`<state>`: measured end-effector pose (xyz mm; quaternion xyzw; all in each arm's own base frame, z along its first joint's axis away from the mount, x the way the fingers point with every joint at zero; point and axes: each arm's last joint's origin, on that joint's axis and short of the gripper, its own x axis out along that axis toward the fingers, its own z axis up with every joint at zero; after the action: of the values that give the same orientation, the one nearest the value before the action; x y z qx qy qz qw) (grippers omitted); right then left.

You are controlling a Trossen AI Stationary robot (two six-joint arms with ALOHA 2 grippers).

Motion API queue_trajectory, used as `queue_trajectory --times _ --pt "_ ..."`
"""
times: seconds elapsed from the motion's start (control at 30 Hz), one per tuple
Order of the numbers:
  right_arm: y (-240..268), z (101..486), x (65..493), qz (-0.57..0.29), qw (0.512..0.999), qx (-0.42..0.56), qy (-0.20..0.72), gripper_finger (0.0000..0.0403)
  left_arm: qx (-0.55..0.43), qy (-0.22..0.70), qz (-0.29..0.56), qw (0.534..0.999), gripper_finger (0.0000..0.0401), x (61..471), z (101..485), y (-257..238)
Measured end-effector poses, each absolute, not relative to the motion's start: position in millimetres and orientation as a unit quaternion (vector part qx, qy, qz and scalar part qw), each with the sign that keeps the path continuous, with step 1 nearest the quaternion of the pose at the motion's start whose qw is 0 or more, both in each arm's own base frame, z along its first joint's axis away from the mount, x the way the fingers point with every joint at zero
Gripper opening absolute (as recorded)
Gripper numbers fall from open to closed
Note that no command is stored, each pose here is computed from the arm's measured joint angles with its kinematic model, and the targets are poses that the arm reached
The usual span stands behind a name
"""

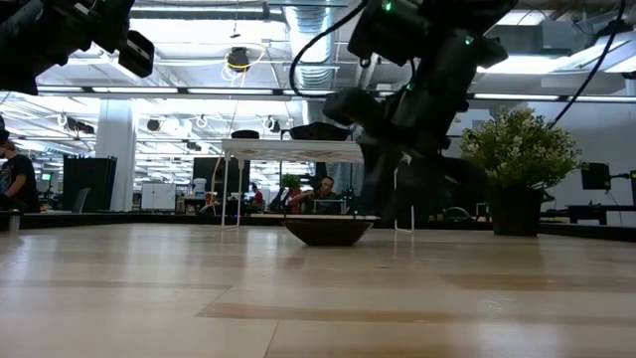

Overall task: Pick & Place Mini shaped plates
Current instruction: Stack the black leaf-shaped plate on top of the black leaf-shaped plates on the shelf

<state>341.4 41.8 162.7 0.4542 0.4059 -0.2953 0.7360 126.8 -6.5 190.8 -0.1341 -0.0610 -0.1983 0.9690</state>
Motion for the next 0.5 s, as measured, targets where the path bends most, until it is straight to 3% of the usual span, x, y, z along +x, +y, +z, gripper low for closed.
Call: queue_trajectory --times 0.5 --pt "39.0 154.6 345.5 -0.323 0.734 0.456 0.386 0.0120 -0.134 -0.061 -0.198 0.969 0.0097 126.8 190.8 -6.5"
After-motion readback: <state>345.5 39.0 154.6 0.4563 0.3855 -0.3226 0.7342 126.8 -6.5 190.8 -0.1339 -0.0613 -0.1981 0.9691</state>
